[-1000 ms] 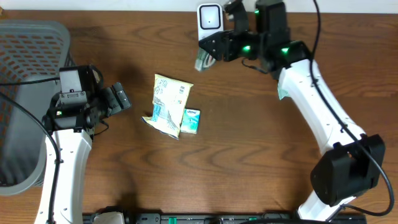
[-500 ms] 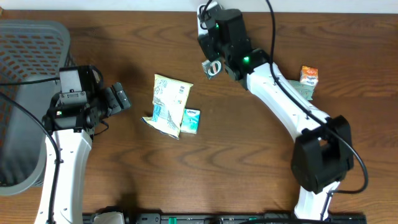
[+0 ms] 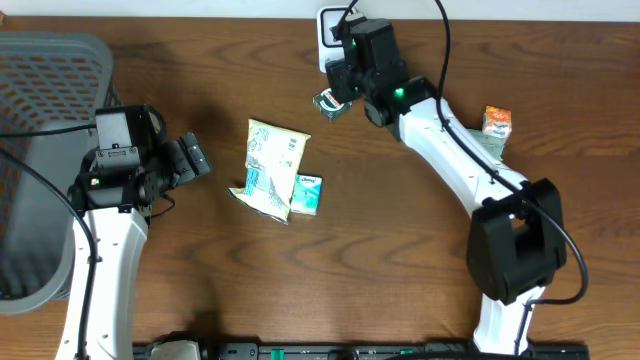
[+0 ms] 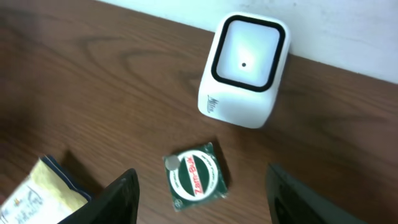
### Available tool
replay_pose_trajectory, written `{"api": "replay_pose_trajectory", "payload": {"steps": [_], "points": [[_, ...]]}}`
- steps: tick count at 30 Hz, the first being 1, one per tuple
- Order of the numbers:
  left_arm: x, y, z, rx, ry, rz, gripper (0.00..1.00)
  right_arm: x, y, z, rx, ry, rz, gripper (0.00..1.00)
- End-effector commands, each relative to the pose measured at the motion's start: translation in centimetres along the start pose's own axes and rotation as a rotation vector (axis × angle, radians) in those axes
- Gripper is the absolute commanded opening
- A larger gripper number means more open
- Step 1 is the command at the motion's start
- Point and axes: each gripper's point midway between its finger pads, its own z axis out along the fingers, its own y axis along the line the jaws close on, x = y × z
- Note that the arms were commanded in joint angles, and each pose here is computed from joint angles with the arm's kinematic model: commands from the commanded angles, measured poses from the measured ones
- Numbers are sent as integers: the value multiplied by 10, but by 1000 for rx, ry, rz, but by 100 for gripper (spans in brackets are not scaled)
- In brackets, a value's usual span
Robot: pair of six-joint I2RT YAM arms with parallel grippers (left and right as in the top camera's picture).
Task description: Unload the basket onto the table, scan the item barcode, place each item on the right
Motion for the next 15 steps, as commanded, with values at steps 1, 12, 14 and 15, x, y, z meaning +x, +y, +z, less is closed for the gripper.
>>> {"api": "replay_pose_trajectory", "payload": {"steps": [1,12,14,15], "points": [[0,1,0,-2,4,-5,98,27,-1,36,-6,50,64,58],[0,1,0,-2,4,-5,98,67,-3,84,-11,88,-150,59],[0,1,0,-2,4,-5,98,70,-3,88,-13,89,-180,60],[0,1,0,-2,4,-5,98,72,-3,89,-14,91,-198,63]]}}
